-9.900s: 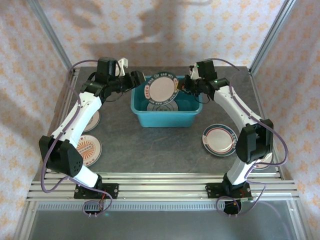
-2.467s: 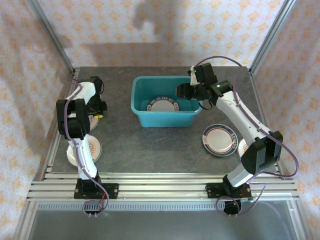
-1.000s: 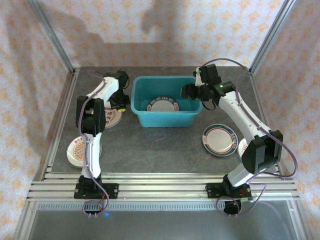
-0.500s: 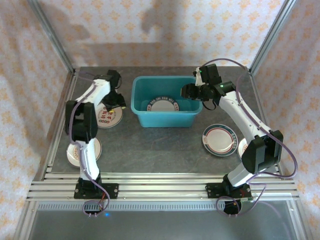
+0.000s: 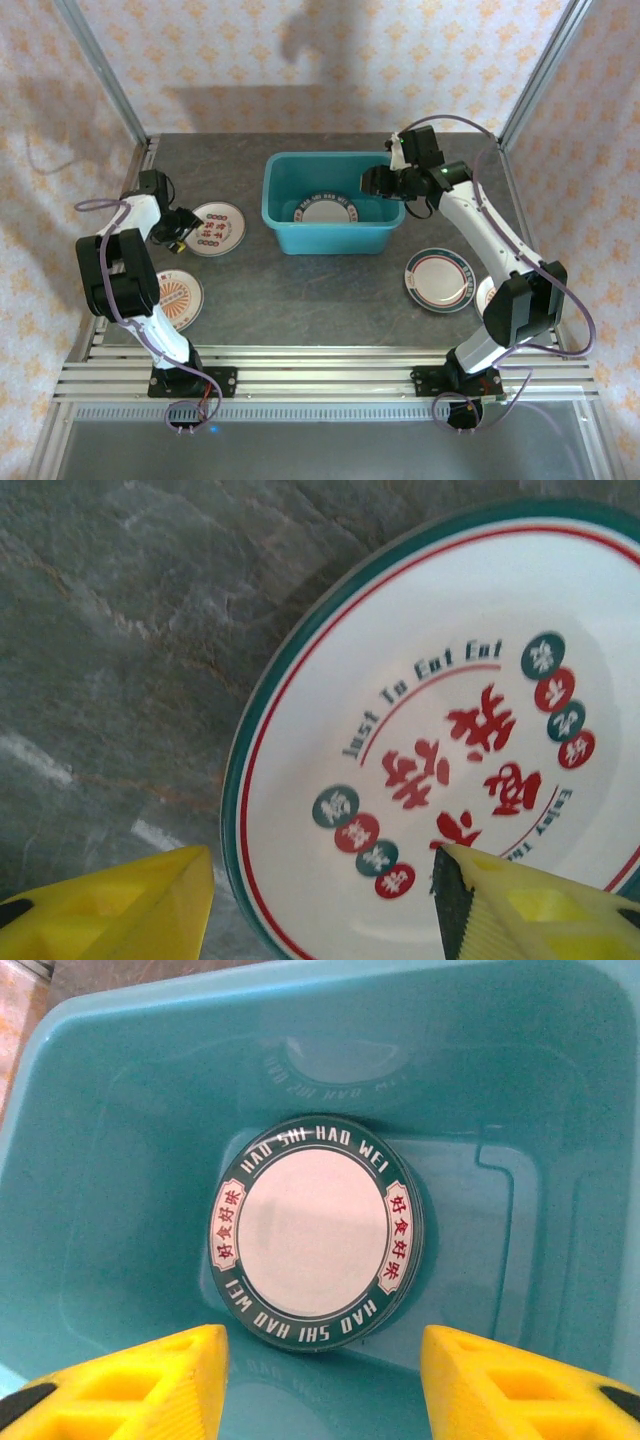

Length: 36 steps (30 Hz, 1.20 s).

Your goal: Place the plates into the plastic bin on the countertop

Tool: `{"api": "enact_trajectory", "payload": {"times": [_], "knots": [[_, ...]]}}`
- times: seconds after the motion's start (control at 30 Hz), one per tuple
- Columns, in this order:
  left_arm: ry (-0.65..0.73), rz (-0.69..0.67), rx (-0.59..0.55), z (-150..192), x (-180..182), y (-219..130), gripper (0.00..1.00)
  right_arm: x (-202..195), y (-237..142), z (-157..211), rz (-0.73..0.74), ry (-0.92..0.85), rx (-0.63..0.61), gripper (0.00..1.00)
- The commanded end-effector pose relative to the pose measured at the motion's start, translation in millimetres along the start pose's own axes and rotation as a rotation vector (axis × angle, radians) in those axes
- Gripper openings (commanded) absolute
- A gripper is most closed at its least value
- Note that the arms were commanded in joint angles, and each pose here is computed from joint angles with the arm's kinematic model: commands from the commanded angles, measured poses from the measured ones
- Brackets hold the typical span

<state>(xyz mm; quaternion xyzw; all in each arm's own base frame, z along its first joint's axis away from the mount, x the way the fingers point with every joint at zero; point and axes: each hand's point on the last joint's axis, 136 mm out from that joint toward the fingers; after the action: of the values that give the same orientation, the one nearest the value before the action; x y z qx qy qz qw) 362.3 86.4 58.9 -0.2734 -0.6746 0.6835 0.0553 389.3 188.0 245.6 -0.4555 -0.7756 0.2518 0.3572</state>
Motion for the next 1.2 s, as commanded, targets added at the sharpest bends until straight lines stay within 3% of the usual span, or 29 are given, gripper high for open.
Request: {"api": "enact_trajectory", "payload": {"times": [0.0, 0.3, 0.77, 0.87, 1.17], "knots": [[-0.015, 0.058, -0.011, -7.4, -7.6, 4.0, 0.62, 1.3, -8.8, -10.0, 0.005, -0.018, -0.019, 0.53], [-0.028, 0.007, 0.015, -9.2, 10.4, 11.6, 0.62, 2.1, -7.6, -14.0, 0.002, 0.000, -0.027, 0.53], [-0.028, 0.036, 0.050, -7.7, 6.2, 34.6, 0.59, 2.7, -3.9, -21.7, 0.004, 0.017, -0.034, 0.53], [-0.021, 0.035, 0.059, -6.1, 6.5, 38.2, 0.55, 0.4, -3.6, -22.5, 0.013, 0.023, -0.037, 0.53], [-0.012, 0.066, 0.067, -3.7, 1.6, 40.9, 0.30, -3.3, -2.3, -21.2, 0.034, 0.031, -0.038, 0.53]]}}
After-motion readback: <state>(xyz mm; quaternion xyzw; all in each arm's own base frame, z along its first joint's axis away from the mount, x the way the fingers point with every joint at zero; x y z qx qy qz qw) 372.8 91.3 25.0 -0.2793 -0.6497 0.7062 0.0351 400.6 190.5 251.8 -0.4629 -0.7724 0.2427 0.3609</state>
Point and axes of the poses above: each hand's point on the last joint's axis, 136 mm out from that joint toward the fingers, its own y axis out along the fingers, its own x axis along the line the jaws close on, z = x × y, and after that the axes turned 9 degrees about -y, right-handed
